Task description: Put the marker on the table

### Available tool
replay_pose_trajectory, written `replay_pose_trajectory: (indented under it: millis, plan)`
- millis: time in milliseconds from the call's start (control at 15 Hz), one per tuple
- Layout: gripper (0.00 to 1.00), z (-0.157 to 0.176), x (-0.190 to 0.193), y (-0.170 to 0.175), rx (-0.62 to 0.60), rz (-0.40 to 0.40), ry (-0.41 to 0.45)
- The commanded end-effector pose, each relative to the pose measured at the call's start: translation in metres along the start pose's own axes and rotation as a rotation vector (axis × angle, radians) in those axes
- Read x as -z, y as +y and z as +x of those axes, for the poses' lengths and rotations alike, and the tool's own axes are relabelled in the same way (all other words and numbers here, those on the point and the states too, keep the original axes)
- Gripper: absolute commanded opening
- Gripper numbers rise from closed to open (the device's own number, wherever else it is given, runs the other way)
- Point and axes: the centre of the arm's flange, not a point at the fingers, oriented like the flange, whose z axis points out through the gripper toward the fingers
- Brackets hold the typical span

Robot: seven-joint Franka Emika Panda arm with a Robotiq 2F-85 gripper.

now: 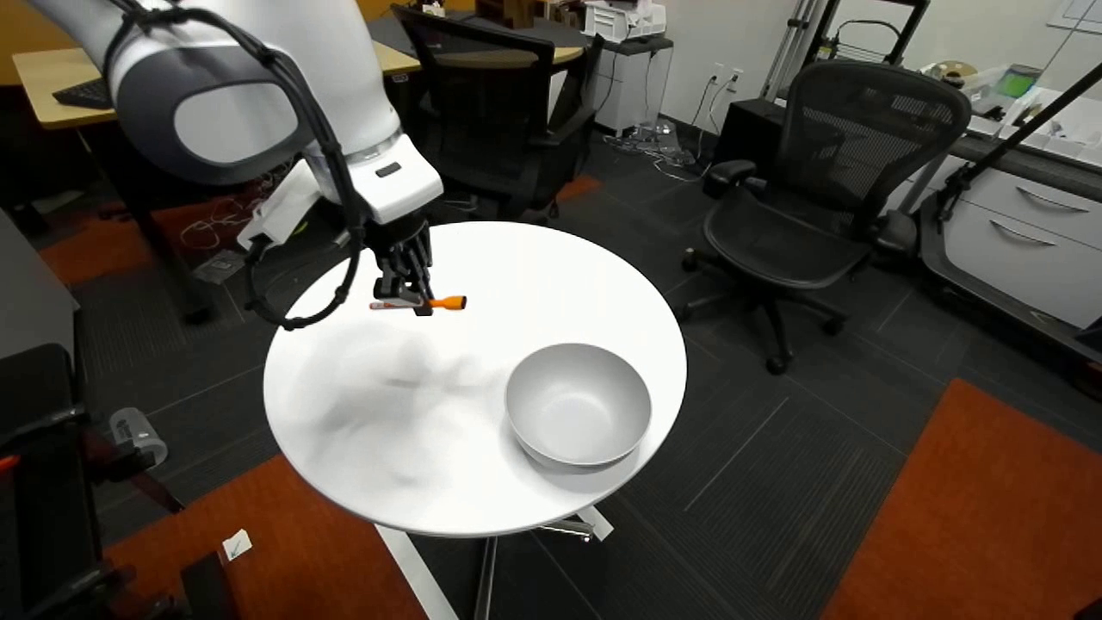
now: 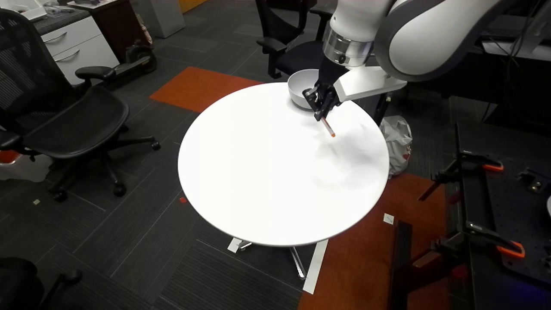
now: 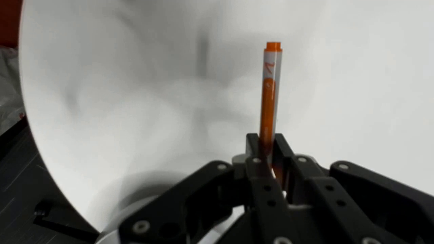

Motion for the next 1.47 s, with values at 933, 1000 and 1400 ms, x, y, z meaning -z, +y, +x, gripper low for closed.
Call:
replay_pose_trajectory:
  millis: [933, 1000, 1400]
  plan:
    - [0.44, -0.045, -0.057, -0.037, 0.038, -0.052, -0.222]
    - [0.51, -0.046, -0.056, -0.035, 0.033, -0.052, -0.215]
    - [0.97, -0.046, -0.023, -0.014, -0.002, -0.046, -0.144]
